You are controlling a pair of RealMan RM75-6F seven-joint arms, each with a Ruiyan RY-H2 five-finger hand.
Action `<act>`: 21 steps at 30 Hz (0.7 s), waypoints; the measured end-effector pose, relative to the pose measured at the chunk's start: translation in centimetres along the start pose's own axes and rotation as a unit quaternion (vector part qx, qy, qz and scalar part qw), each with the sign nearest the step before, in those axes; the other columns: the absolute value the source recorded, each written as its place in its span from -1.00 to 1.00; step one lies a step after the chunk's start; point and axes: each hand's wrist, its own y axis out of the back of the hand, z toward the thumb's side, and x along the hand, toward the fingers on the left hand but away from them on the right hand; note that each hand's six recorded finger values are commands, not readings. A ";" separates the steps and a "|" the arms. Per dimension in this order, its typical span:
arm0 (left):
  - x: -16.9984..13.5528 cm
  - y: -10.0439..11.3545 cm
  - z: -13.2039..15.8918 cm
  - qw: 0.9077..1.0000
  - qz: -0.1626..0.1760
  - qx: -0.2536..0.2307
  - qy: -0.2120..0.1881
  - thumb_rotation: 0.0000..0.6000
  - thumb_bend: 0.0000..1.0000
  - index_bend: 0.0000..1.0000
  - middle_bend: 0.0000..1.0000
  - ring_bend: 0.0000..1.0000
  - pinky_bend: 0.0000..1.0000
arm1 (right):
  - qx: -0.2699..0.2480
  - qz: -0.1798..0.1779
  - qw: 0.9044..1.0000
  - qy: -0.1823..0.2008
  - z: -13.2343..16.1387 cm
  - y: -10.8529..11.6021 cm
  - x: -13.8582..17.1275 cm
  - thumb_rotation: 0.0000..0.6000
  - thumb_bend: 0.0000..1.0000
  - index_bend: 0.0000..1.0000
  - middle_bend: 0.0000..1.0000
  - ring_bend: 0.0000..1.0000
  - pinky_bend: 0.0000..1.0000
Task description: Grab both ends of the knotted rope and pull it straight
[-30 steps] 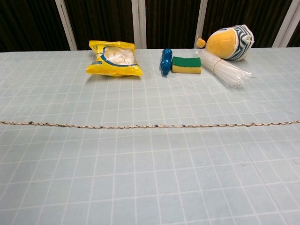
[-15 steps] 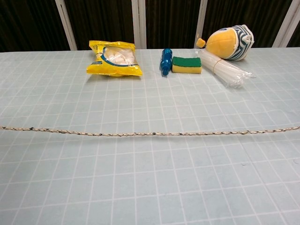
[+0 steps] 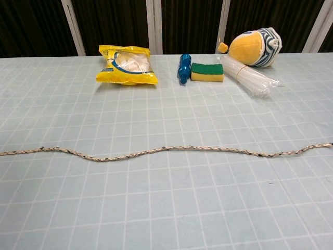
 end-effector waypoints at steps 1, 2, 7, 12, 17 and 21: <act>0.0 0.1 0.0 1.000 0.001 -0.002 -0.001 1.00 -0.43 -0.37 -0.89 -1.00 -1.00 | 0.001 -0.001 1.000 -0.001 0.0 0.1 0.0 1.00 -0.02 -1.00 -1.00 -1.00 -1.00; -0.1 0.2 0.1 1.000 0.002 -0.004 -0.002 1.00 -0.48 -0.41 -0.92 -1.00 -1.00 | 0.002 -0.003 1.000 -0.001 -0.1 0.2 0.0 1.00 -0.02 -1.00 -1.00 -1.00 -1.00; -0.6 1.1 0.5 1.000 0.012 -0.014 -0.016 1.00 -0.59 -0.61 -1.00 -1.00 -1.00 | 0.000 -0.021 1.000 0.004 -0.1 1.5 0.5 1.00 -0.02 -1.00 -1.00 -1.00 -1.00; -1.6 2.7 0.9 0.998 0.048 0.003 -0.049 1.00 -0.64 -0.84 -1.00 -1.00 -1.00 | 0.021 -0.071 0.997 0.035 0.4 3.7 1.4 1.00 -0.02 -1.00 -1.00 -1.00 -1.00; -3.9 4.2 0.7 0.990 0.097 0.035 -0.095 1.00 -0.73 -0.94 -1.00 -1.00 -1.00 | 0.057 -0.157 0.982 0.091 1.2 6.3 3.7 1.00 -0.09 -1.00 -1.00 -1.00 -1.00; -6.9 5.0 -1.1 0.986 0.113 0.040 -0.111 1.00 -0.77 -0.97 -1.00 -1.00 -1.00 | 0.061 -0.209 0.968 0.122 0.2 7.5 7.1 1.00 -0.14 -1.00 -1.00 -1.00 -1.00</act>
